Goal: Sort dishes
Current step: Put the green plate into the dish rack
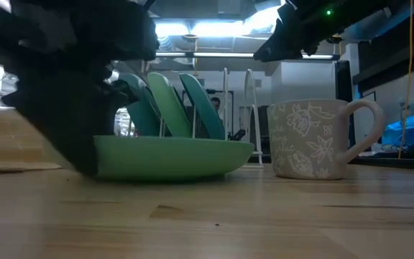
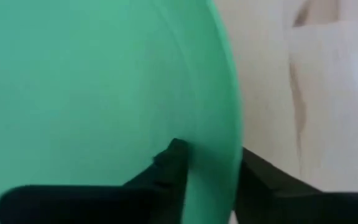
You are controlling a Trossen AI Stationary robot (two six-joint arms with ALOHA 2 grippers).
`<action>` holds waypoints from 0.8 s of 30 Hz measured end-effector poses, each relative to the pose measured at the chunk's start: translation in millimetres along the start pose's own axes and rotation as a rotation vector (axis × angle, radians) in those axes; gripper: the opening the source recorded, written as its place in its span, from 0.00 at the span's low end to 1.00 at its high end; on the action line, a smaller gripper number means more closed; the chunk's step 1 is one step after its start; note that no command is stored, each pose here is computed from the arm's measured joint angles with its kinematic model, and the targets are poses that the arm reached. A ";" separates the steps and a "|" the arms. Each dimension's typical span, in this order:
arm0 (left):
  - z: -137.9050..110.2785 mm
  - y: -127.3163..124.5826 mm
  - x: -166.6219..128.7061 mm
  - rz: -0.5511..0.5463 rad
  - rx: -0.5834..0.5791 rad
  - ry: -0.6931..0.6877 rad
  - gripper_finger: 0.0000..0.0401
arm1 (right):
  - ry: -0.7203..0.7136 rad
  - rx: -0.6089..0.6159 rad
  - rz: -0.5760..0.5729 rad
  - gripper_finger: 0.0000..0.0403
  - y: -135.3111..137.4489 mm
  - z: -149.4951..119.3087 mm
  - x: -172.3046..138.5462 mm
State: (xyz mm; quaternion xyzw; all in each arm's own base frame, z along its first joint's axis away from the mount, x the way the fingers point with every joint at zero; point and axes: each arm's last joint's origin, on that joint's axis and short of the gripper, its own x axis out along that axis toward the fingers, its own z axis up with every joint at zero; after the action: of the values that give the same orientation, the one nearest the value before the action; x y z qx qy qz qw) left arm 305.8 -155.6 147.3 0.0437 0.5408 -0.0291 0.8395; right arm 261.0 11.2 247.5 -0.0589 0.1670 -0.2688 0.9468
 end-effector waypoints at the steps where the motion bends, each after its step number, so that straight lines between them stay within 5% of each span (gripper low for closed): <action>1: 2.7 -0.6 -1.5 -0.006 -0.002 -0.008 0.18 | -0.005 0.003 0.000 0.48 0.0 0.5 0.0; 5: 16.6 -3.3 -10.3 -0.009 -0.034 -0.060 0.04 | -0.029 0.019 0.000 0.48 -2.2 4.7 -2.9; 13: 41.5 -5.4 -44.7 -0.049 -0.095 -0.100 0.01 | -0.102 0.016 -0.029 0.48 -16.1 19.9 -20.5; 24: 55.9 5.9 -111.6 -0.096 -0.357 -0.291 0.00 | -0.209 -0.026 -0.200 0.48 -48.5 42.0 -57.5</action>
State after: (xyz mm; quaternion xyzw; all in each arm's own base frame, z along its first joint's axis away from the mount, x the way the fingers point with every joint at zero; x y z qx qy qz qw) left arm 310.8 -155.4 272.2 -0.1359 0.4121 0.0212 0.9007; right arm 205.9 1.3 313.0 -0.1150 0.0643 -0.3521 0.9266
